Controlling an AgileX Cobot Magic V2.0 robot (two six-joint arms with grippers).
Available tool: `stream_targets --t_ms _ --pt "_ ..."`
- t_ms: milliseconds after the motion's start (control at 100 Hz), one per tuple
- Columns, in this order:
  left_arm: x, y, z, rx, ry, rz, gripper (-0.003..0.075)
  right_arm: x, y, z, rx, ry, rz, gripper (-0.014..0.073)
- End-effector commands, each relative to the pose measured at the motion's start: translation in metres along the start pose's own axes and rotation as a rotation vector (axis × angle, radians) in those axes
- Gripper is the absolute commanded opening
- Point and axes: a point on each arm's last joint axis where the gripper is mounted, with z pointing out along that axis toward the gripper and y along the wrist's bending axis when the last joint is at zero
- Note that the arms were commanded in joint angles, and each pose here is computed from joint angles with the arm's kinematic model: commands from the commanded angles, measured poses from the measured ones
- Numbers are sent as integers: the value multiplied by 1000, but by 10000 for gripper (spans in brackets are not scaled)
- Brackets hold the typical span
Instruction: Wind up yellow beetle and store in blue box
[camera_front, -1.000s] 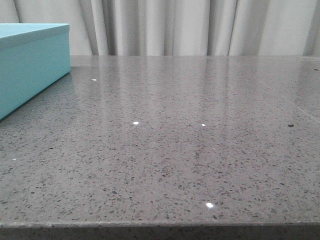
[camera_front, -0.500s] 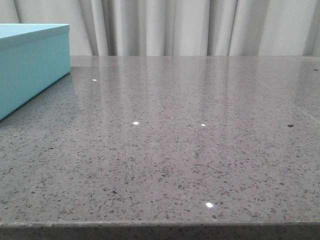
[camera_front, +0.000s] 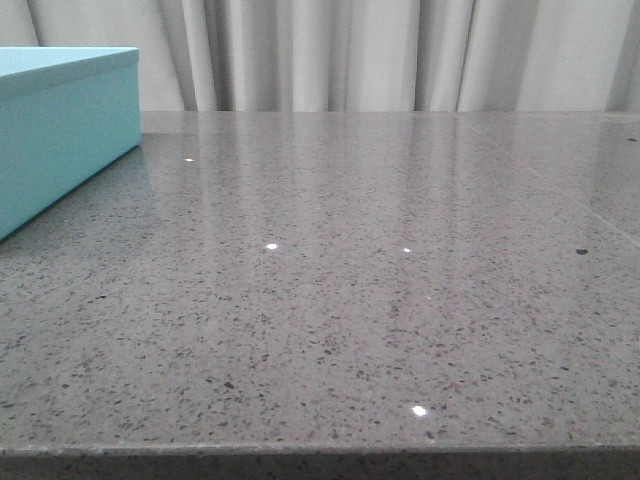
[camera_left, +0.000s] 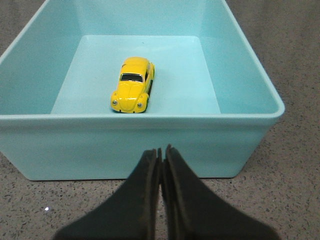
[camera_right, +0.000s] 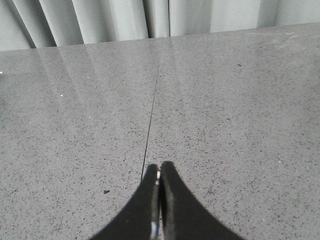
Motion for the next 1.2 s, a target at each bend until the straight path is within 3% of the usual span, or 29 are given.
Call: stream_targets --t_ms 0,580,870,960,1190 --pt "-15 -1 -4 2 -102 -13 -19 -14 3 -2 -21 -95 -25 -68" --pt "-13 -1 -10 3 -132 -9 -18 -14 3 -2 -21 -95 -25 -68" --pt "30 1 -7 9 -124 13 -18 -14 3 -2 -21 -94 -25 -68" --pt "43 3 0 9 -202 -27 -18 -14 3 -2 -21 -94 -25 -68" --pt "62 10 5 -37 -479 39 -19 -14 3 -2 -21 -94 -25 -68"
